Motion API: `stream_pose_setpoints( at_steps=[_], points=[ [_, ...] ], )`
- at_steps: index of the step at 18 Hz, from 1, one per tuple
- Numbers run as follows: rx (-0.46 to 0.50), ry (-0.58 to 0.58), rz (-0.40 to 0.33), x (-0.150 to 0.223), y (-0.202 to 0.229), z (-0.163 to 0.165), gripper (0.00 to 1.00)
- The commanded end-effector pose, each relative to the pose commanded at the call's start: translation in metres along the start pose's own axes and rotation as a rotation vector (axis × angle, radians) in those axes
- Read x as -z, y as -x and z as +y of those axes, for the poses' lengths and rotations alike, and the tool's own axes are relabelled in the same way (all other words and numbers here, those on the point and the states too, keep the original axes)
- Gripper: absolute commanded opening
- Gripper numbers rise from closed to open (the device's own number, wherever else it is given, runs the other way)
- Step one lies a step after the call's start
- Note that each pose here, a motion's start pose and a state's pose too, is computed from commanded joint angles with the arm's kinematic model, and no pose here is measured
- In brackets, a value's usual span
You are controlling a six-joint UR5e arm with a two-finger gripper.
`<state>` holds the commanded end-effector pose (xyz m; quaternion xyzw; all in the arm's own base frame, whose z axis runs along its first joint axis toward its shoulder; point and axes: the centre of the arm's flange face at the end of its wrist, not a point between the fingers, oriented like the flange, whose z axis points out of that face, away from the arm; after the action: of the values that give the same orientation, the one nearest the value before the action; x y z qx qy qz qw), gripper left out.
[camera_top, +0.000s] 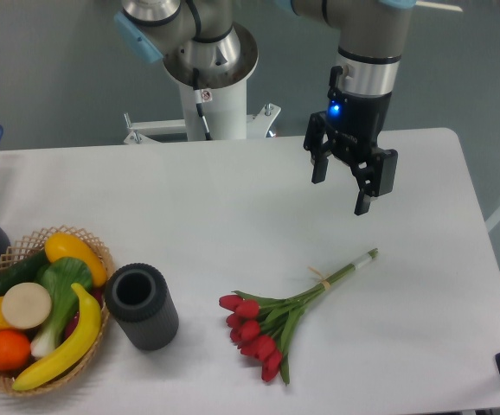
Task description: Pick up the flowers from the table
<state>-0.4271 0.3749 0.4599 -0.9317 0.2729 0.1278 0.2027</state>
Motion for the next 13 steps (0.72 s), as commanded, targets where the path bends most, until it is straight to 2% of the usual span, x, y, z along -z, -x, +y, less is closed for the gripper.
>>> stream_pose_setpoints(
  at_steps=[7, 10, 13],
  points=[
    [0.011, 0.017, -0.001, -0.001, -0.001, -0.001, 1.0],
    [0.137, 0.006, -0.001, -0.008, -0.005, -0.012, 1.0],
    [0.243, -0.006, -0.046, -0.019, -0.01, -0.024, 1.0]
  ],
)
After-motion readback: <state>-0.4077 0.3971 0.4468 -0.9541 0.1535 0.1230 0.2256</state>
